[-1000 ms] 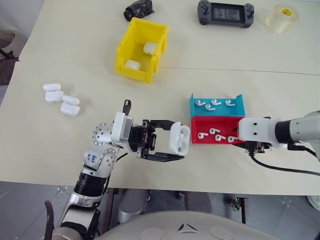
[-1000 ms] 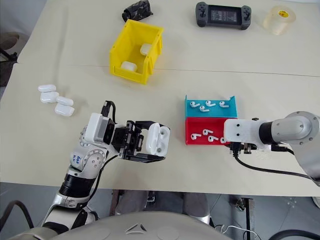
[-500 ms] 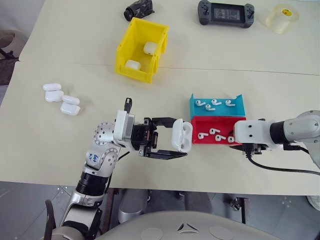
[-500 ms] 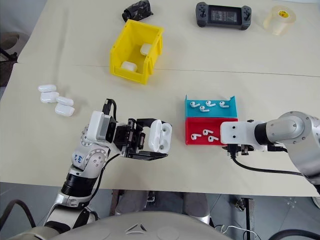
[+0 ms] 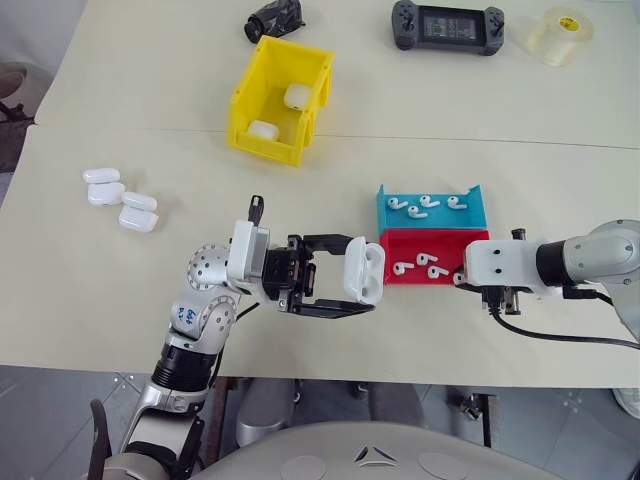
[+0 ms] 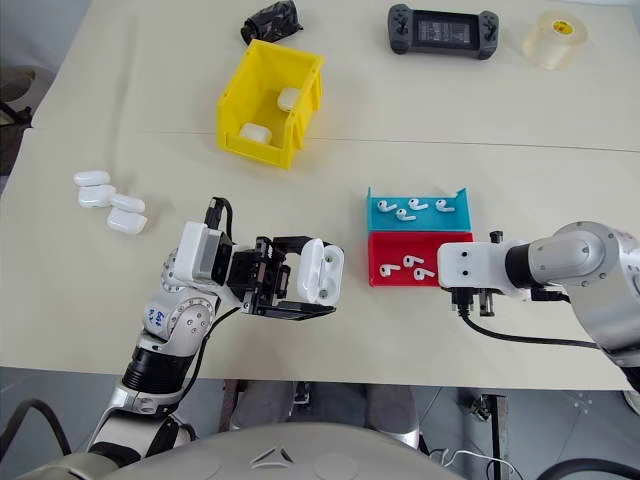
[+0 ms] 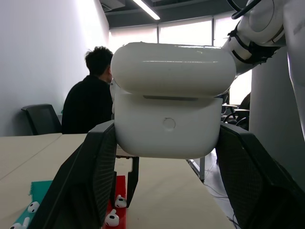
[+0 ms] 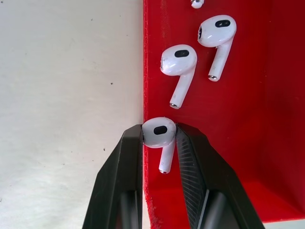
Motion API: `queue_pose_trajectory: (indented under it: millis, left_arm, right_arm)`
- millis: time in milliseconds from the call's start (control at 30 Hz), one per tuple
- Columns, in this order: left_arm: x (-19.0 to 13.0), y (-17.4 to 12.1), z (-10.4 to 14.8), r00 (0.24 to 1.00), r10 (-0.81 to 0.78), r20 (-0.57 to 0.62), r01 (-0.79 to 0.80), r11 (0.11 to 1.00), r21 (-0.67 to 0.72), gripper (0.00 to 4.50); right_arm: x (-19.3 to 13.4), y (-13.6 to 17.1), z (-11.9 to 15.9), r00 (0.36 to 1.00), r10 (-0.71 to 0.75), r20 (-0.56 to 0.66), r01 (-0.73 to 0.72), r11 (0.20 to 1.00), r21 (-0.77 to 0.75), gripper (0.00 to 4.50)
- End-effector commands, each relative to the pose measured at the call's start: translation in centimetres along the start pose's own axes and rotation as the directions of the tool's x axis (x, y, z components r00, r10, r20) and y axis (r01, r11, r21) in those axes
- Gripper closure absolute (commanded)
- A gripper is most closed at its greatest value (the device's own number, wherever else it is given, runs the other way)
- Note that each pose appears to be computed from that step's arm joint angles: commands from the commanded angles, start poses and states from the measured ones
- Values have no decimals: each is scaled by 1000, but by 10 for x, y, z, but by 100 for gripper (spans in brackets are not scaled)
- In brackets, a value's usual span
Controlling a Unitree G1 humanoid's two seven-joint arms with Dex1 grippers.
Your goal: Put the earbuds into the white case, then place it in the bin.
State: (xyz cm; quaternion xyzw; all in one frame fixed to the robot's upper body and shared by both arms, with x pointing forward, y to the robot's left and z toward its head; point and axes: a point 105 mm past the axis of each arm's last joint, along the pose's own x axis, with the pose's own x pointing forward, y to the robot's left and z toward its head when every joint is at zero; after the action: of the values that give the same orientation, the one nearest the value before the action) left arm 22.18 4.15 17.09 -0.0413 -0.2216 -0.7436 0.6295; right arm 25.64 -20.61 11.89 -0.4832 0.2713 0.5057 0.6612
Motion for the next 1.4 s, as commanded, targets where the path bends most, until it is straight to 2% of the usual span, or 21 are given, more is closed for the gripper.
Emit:
queue_pose_trajectory:
  millis: [33,167,233,333,433,500,533,600,700,733,1033,1200,1400]
  left_arm:
    - [4,-4,8,999,-30,22,29,999,30,175]
    - [1,-4,8,999,-29,24,28,999,21,175]
    - [0,-2,8,999,-27,25,27,1000,16,175]
    - [-2,4,9,999,-19,32,18,1000,10,175]
    - [-3,7,10,999,-13,42,13,1000,4,175]
    - [-2,9,10,999,-18,43,18,1000,-1,175]
    - [-3,9,9,999,-23,42,23,1000,-3,175]
    - [-1,12,8,999,-34,39,35,999,-7,175]
    - [-2,16,10,998,-43,37,44,999,-10,175]
    - [-2,17,11,998,-45,35,45,999,-11,175]
    - [1,20,15,998,-47,36,49,996,-68,175]
    - [3,20,17,998,-37,44,40,996,-78,175]
    - [4,22,21,998,-19,54,23,997,-72,175]
  right_arm:
    - [-10,-4,13,996,-49,80,48,999,11,347]
    - [-26,-5,36,952,-125,279,118,992,42,347]
    - [-38,-5,47,890,-197,411,170,980,101,347]
    - [-50,5,66,761,-273,588,194,961,195,347]
    - [-59,10,86,611,-335,718,193,942,275,347]
    - [-70,8,103,455,-405,793,192,914,356,347]
    - [-73,5,112,377,-450,810,189,893,408,347]
    - [-74,4,125,283,-493,823,171,870,462,347]
    - [-88,-1,138,97,-554,827,183,826,532,347]
    - [-91,-2,142,52,-565,824,172,818,549,347]
    - [-74,14,174,-39,-524,851,37,850,525,347]
    - [-64,18,176,-50,-523,851,-1,852,524,347]
    - [-53,17,169,-33,-544,838,-28,839,543,347]
